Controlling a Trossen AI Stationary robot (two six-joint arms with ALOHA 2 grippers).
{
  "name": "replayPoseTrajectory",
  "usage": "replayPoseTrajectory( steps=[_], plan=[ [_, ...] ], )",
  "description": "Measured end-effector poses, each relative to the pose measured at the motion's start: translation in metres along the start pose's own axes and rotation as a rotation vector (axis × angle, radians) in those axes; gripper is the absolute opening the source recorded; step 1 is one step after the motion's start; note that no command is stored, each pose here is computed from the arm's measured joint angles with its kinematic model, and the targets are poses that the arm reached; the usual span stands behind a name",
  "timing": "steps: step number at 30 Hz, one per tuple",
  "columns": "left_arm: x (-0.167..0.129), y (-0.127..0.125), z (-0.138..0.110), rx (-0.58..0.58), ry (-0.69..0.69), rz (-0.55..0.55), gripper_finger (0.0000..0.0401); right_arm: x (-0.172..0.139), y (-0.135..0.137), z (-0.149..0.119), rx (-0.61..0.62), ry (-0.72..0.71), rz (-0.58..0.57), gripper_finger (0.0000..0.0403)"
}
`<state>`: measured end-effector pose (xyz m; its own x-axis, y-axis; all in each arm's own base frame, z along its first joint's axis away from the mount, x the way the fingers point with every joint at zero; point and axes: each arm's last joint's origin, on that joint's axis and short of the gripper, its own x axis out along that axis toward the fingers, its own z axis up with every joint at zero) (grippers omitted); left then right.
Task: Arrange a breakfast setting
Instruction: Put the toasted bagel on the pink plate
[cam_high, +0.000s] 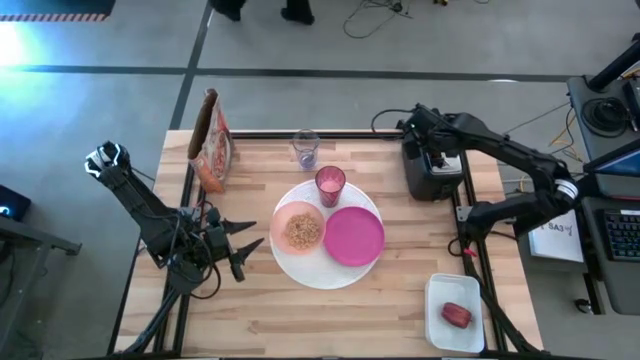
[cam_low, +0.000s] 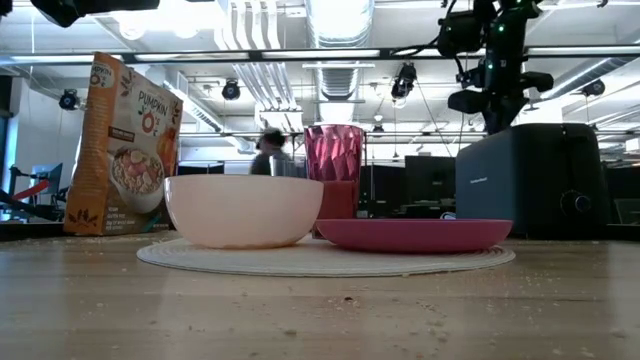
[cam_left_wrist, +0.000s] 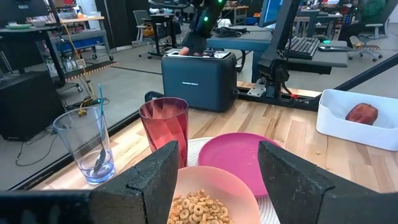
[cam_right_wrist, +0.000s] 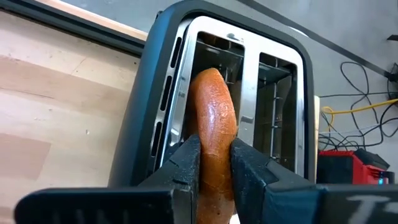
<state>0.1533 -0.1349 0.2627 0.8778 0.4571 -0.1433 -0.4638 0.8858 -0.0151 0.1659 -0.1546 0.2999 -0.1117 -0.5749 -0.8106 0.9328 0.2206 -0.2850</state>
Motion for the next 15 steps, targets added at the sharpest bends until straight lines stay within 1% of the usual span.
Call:
replayPoseTrajectory(
  steps=[5, 10, 12, 15],
  plan=[
    [0.0, 0.0, 0.0, 0.0, 0.0, 0.0, 0.0204, -0.009, -0.009, 0.003, 0.015, -0.026, 0.007, 0.0056],
    [0.0, 0.0, 0.0, 0.0, 0.0, 0.0, 0.0204, -0.032, -0.023, 0.01, 0.056, -0.091, 0.034, 0.0056],
    [0.0, 0.0, 0.0, 0.0, 0.0, 0.0, 0.0204, -0.046, -0.029, 0.014, 0.077, -0.119, 0.062, 0.0056],
    [0.0, 0.0, 0.0, 0.0, 0.0, 0.0, 0.0204, -0.066, -0.038, 0.018, 0.119, -0.147, 0.156, 0.0056]
  ],
)
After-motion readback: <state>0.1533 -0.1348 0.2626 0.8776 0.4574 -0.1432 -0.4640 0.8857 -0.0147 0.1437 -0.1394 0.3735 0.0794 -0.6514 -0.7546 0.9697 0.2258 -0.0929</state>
